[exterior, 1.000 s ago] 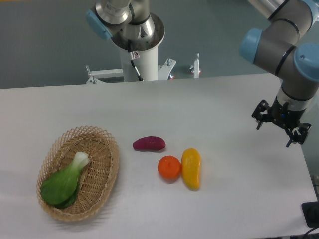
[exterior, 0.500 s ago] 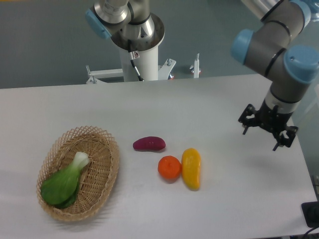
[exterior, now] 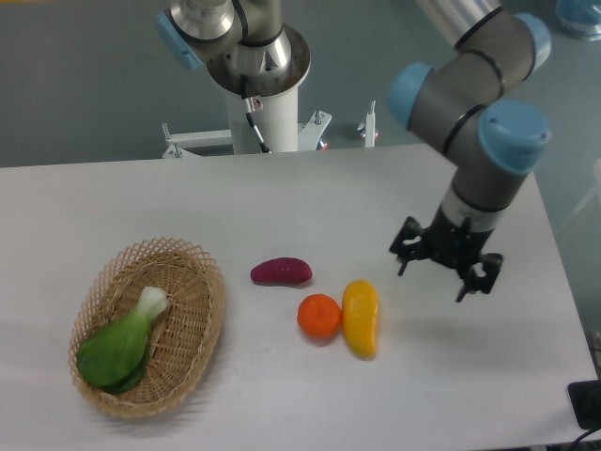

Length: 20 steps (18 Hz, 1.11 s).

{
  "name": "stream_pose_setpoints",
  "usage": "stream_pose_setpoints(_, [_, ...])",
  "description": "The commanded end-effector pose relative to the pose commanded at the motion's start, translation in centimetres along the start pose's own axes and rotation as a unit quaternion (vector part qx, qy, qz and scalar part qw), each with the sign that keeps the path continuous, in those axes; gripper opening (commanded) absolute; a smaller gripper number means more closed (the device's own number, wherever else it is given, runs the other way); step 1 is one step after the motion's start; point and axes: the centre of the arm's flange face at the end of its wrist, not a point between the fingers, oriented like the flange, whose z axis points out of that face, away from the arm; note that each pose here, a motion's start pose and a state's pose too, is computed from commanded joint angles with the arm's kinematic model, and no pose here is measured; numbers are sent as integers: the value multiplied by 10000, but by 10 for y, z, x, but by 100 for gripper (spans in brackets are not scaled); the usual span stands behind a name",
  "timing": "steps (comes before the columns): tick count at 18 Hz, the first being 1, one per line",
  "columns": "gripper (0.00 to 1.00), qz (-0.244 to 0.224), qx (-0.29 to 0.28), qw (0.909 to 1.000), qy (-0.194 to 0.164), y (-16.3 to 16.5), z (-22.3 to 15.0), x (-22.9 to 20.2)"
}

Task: Pick up the orange from the table
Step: 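Move the gripper over the small orange and lower toward it, then close the gripper around the small orange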

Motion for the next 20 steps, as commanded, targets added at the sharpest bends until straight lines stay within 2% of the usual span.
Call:
stream_pose_setpoints(6, [100, 316, 15, 9995, -8, -16, 30, 35])
stream_pose_setpoints(12, [100, 667, -622, 9957, 141, -22, 71, 82])
stream_pose_setpoints(20, [100, 844, -806, 9926, 327, -32, 103, 102])
